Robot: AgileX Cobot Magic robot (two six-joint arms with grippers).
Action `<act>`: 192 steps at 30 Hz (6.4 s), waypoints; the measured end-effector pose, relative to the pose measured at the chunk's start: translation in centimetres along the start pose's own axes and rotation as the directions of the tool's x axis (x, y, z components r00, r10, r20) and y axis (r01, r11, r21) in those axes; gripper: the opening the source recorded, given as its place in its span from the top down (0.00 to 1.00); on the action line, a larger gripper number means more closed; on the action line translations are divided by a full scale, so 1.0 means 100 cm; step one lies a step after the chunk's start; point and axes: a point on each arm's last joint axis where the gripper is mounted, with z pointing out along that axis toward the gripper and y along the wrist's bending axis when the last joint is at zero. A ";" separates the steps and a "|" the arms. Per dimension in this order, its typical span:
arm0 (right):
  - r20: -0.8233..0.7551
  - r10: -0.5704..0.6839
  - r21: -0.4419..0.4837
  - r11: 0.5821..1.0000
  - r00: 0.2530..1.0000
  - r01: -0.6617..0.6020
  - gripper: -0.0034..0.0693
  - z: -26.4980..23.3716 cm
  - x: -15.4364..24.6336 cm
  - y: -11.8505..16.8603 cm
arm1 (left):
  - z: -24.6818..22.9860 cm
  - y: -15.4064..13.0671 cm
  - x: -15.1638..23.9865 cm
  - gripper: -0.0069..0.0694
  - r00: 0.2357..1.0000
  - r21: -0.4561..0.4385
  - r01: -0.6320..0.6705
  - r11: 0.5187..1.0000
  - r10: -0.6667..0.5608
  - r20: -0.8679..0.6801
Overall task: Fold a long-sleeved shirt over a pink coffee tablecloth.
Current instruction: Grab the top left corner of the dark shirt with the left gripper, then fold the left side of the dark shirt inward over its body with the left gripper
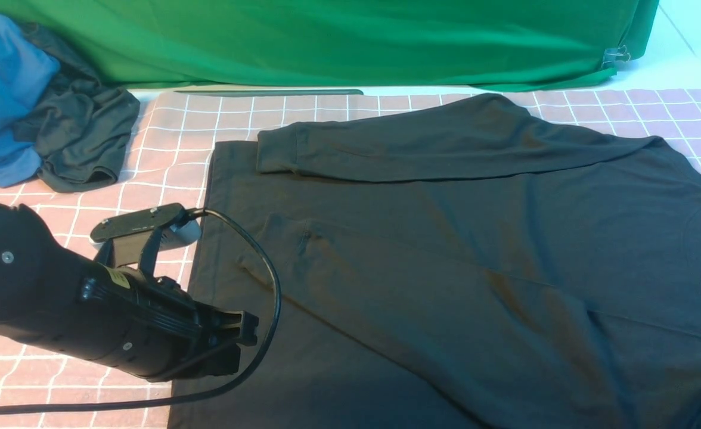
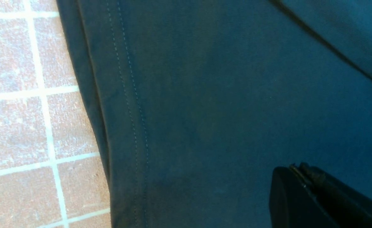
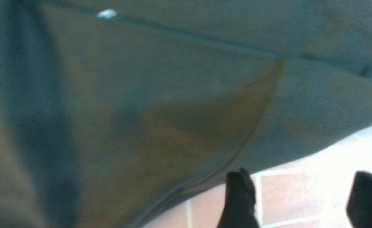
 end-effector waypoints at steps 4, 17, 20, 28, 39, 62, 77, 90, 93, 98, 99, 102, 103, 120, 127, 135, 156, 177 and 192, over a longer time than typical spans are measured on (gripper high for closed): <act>-0.016 0.015 -0.002 1.000 1.000 -0.015 0.26 0.014 -0.006 -0.001 | 0.000 0.000 0.000 0.89 1.000 0.000 0.000 1.000 0.000 0.001; -0.116 0.054 0.005 0.999 0.992 -0.054 0.43 0.053 -0.015 0.002 | 0.000 0.000 -0.002 0.89 1.000 -0.001 -0.003 1.000 0.003 0.020; -0.125 0.049 0.005 0.999 0.991 -0.049 0.64 0.055 -0.015 0.002 | 0.000 0.000 -0.002 0.89 1.000 -0.001 -0.003 1.000 0.003 0.021; -0.185 0.015 0.030 1.000 0.983 -0.010 0.90 0.043 -0.005 -0.002 | 0.000 0.000 -0.002 0.89 1.000 -0.001 -0.003 1.000 0.003 0.021; -0.070 0.091 0.026 0.996 0.993 -0.089 0.66 0.033 -0.011 -0.002 | 0.000 0.000 -0.002 0.89 1.000 -0.001 -0.003 1.000 0.003 0.021; -0.144 0.073 0.030 0.997 0.987 -0.069 0.88 0.053 -0.013 0.000 | 0.000 0.000 -0.002 0.89 1.000 -0.001 -0.003 1.000 0.003 0.021; -0.200 0.004 0.089 0.996 0.980 0.014 0.88 0.028 0.002 -0.008 | 0.000 0.000 -0.002 0.89 1.000 -0.003 -0.006 1.000 0.006 0.021; -0.214 -0.029 0.124 0.991 0.976 0.057 0.88 0.027 0.003 -0.012 | 0.000 0.001 -0.001 0.89 1.000 -0.010 -0.014 1.000 0.014 0.017; -0.208 -0.021 0.138 0.989 0.978 0.051 0.79 0.027 0.002 -0.014 | 0.000 0.001 -0.001 0.89 1.000 -0.010 -0.014 1.000 0.014 0.017; -0.247 -0.019 0.155 0.986 0.969 0.059 0.54 0.025 0.004 -0.015 | 0.000 0.001 -0.001 0.89 1.000 -0.010 -0.014 1.000 0.015 0.017; -0.269 -0.013 0.158 0.986 0.963 0.058 0.53 0.023 0.005 -0.016 | 0.000 0.001 -0.002 0.89 1.000 -0.010 -0.012 1.000 0.012 0.019; -0.293 -0.014 0.121 0.991 0.956 0.052 0.59 0.013 0.006 -0.013 | 0.000 0.001 -0.003 0.89 0.999 -0.009 0.030 1.000 -0.030 0.038; -0.277 -0.031 0.081 0.995 0.960 0.055 0.66 0.009 0.007 -0.010 | 0.000 0.001 -0.004 0.89 0.998 -0.007 0.046 0.999 -0.046 0.043; 0.092 -0.319 -0.278 0.901 0.943 0.332 0.90 -0.012 0.043 0.072 | -0.018 -0.016 -0.152 0.89 0.977 -0.123 0.178 0.976 -0.160 0.142; 0.087 -0.320 -0.267 0.905 0.943 0.332 0.90 0.006 0.057 0.070 | 0.024 0.014 -0.211 0.89 0.958 -0.139 0.244 0.960 -0.217 0.188; 0.096 -0.319 -0.264 0.905 0.943 0.333 0.90 0.008 0.057 0.070 | 0.095 0.035 -0.247 0.69 0.952 -0.153 0.204 0.967 -0.160 0.261; 0.098 -0.319 -0.264 0.905 0.943 0.334 0.90 0.008 0.057 0.070 | 0.156 0.055 -0.251 0.62 0.952 -0.176 0.090 0.980 -0.032 0.305; 0.138 -0.307 -0.258 0.907 0.942 0.333 0.90 0.008 0.053 0.071 | 0.053 0.019 -0.236 0.87 0.990 -0.089 0.076 0.993 -0.064 0.125; 0.177 -0.292 -0.253 0.909 0.940 0.330 0.90 0.007 0.050 0.071 | -0.002 -0.003 -0.212 0.87 0.995 -0.033 0.096 0.995 -0.097 -0.017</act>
